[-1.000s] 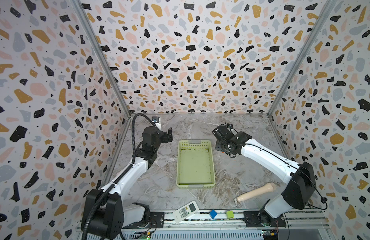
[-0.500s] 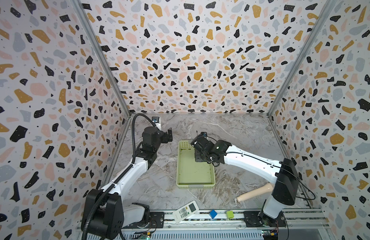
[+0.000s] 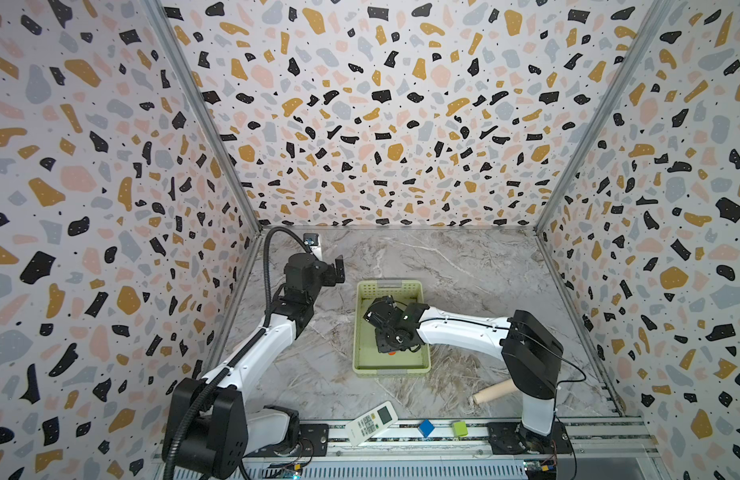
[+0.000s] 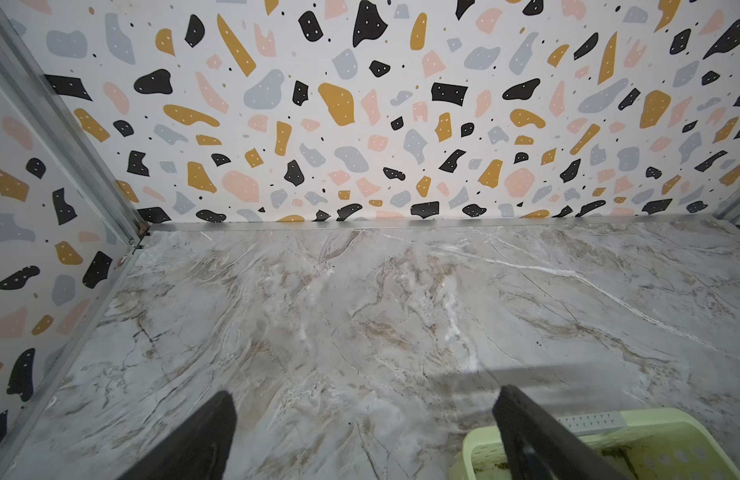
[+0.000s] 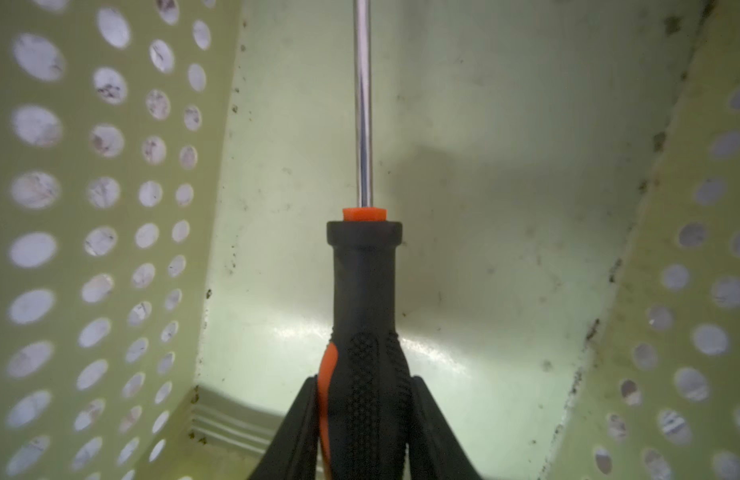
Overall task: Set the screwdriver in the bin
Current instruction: 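Lift the screwdriver with the right gripper and carry it over the green basket, then lower the screwdriver into the basket and open the right gripper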
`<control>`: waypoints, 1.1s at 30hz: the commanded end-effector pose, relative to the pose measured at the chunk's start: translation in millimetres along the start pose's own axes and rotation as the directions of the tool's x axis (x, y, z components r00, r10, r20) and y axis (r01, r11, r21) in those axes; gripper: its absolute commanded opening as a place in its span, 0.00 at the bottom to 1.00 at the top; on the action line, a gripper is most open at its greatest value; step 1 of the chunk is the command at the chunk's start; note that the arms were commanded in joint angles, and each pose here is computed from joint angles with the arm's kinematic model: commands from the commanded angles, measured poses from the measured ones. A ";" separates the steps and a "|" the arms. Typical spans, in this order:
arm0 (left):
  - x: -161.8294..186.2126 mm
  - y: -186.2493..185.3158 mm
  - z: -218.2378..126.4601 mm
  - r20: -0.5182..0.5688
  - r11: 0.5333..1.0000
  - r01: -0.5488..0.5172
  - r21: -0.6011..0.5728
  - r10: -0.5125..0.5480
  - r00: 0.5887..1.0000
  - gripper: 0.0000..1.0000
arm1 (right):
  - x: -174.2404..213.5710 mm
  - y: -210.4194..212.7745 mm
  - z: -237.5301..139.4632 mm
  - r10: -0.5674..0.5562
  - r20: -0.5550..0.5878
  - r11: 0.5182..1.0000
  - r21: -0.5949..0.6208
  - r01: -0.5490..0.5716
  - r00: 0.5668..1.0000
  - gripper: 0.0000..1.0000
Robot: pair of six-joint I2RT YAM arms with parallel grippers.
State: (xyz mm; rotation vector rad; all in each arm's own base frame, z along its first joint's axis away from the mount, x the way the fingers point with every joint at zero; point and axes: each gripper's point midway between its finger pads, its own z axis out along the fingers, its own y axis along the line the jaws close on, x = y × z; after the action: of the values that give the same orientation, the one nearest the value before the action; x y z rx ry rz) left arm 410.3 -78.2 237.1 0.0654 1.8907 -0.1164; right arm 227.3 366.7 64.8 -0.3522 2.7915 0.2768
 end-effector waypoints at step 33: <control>-6.1 -0.8 -4.3 0.031 1.000 -0.016 -0.004 0.016 0.999 0.99 | -15.9 -13.0 -7.2 0.060 0.052 0.998 0.006 -0.060 0.997 0.42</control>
State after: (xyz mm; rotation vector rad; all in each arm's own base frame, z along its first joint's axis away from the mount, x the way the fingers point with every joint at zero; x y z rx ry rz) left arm 410.1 -77.0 237.9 0.0634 1.8883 -0.1081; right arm 237.4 360.9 56.6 -0.2764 2.7925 0.2956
